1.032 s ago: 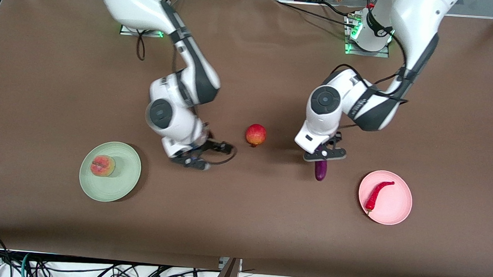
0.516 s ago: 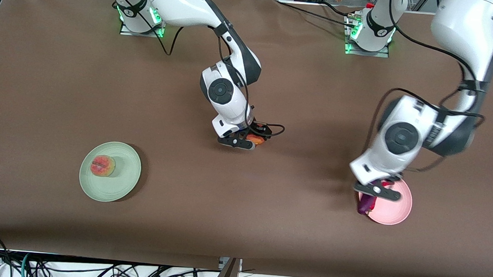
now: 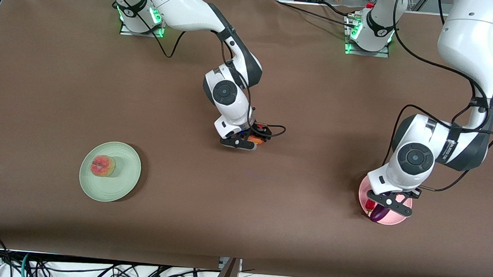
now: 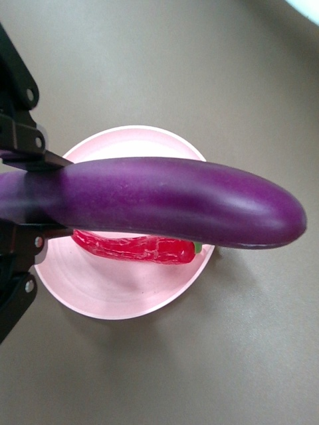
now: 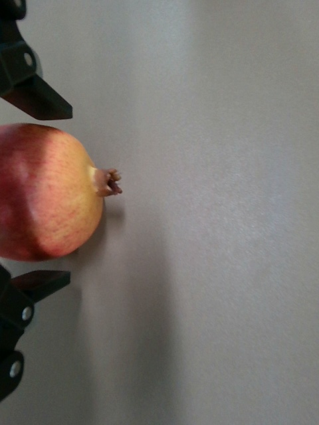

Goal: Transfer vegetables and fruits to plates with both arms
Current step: 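Carry the eggplant to the pink plate while the right gripper grasps the pomegranate, then lower the eggplant onto the pink plate while the right gripper carries the pomegranate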

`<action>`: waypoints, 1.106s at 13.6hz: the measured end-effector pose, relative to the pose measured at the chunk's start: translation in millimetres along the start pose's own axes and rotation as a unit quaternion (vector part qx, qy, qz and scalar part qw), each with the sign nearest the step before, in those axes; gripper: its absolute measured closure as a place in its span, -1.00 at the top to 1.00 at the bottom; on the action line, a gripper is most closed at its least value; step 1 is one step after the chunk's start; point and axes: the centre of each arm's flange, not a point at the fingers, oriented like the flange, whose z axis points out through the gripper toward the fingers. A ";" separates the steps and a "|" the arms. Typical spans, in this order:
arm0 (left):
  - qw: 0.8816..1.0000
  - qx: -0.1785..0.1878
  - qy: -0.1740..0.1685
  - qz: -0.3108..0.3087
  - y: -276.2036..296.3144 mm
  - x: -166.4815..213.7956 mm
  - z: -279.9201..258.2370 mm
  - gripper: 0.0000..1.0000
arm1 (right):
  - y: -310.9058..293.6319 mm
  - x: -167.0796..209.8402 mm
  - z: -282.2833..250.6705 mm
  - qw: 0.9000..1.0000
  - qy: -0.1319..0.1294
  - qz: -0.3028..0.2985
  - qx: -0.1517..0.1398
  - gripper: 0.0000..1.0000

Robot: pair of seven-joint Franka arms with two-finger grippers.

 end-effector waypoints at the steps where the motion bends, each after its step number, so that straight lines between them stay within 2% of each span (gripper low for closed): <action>1: 1.000 0.001 0.006 0.003 0.7 2.3 6.4 -0.32 | -2.0 -3.0 1.8 1.000 0.001 -0.003 0.001 1.00; 4: 0.999 0.021 0.005 0.029 -6.0 2.0 25.9 -0.32 | -4.2 -10.9 10.4 1.000 0.001 -0.008 -0.001 0.92; 5: 0.999 0.026 0.003 0.036 -6.7 1.7 30.5 -0.32 | -4.4 -11.3 11.3 1.000 0.002 -0.009 -0.001 0.71; 9: 0.999 0.024 -0.003 0.047 -2.8 2.1 43.0 -0.32 | 4.0 6.9 3.1 1.000 0.017 -0.006 -0.006 0.69; 12: 0.999 0.022 -0.010 0.041 -14.0 -3.6 53.1 -0.32 | 48.8 71.7 -49.9 0.997 0.015 -0.024 -0.066 0.69; 14: 0.999 0.016 -0.017 0.037 -18.2 -7.2 65.4 -0.26 | 110.9 129.0 -101.3 0.993 -0.011 -0.055 -0.100 0.69; 15: 0.999 0.014 -0.020 0.037 -17.8 -8.0 71.0 -0.25 | 149.2 157.8 -123.4 0.991 -0.024 -0.077 -0.103 0.69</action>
